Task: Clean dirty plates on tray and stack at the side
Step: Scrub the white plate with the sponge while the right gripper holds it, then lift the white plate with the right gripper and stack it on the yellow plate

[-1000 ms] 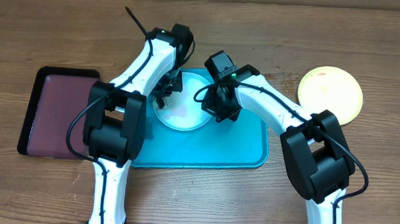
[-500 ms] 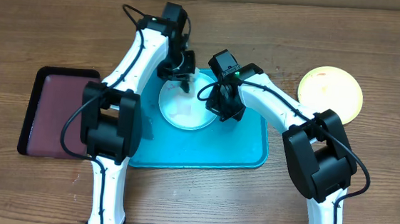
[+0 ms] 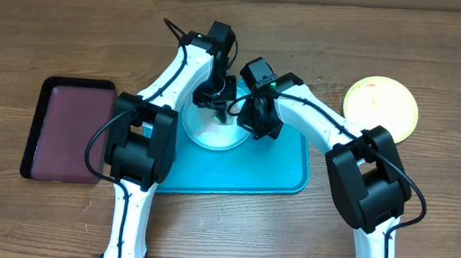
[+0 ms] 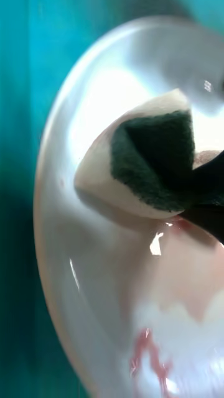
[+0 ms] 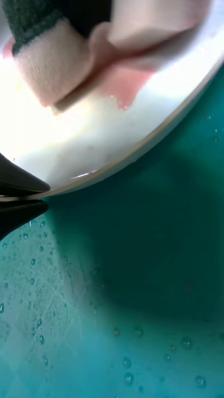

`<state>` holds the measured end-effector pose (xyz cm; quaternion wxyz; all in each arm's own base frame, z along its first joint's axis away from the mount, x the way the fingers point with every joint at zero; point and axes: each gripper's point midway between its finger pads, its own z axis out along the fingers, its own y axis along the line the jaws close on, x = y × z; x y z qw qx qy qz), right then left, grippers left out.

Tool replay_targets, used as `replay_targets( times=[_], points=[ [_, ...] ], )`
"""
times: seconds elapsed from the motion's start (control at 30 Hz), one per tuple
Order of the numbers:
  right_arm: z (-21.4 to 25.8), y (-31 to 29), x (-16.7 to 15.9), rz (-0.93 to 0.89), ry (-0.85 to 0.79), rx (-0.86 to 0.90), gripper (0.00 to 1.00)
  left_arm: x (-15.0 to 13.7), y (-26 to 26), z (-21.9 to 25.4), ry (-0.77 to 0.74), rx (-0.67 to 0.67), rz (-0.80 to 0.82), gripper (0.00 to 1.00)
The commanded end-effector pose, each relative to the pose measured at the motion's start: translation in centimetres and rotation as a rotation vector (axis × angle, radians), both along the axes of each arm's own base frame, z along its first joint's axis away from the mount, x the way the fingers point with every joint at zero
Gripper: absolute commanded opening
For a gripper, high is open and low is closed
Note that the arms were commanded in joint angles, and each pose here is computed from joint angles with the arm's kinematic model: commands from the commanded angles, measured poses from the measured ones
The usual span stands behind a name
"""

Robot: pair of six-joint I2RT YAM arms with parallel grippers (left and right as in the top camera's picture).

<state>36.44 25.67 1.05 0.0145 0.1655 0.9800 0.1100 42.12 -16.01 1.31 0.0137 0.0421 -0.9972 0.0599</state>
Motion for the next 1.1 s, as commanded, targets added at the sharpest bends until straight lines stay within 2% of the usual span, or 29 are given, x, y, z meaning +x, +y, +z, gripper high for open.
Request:
replay_targets(
  times=[0.0,0.13,0.27,0.43,0.63,0.87,1.07],
  points=[
    [-0.5,-1.4,0.2,-0.019,-0.011,-0.059,0.04,-0.5,7.8,-1.1,0.007,0.37,0.086,0.04],
    [-0.5,-1.4,0.2,-0.019,-0.009,-0.06,0.04,-1.3,12.3,0.4,0.018,0.56,0.217,0.04],
    [-0.5,-1.5,0.2,-0.02,-0.009,-0.06,0.04,-1.6,14.4,2.0,0.03,0.607,0.323,0.04],
    [-0.5,-1.4,0.4,0.061,-0.032,-0.062,0.04,0.0,15.7,6.8,-0.043,0.552,0.4,0.04],
    [0.6,-0.5,0.7,0.191,-0.062,-0.033,0.04,0.3,17.5,13.1,-0.145,0.374,0.534,0.05],
    [6.8,1.1,1.9,0.358,-0.198,-0.069,0.04,-4.2,24.0,16.9,-0.075,0.318,0.74,0.05],
    [14.2,-0.4,3.3,0.358,-0.401,-0.379,0.04,-7.9,29.8,16.0,0.041,0.317,0.924,0.04]
  ],
)
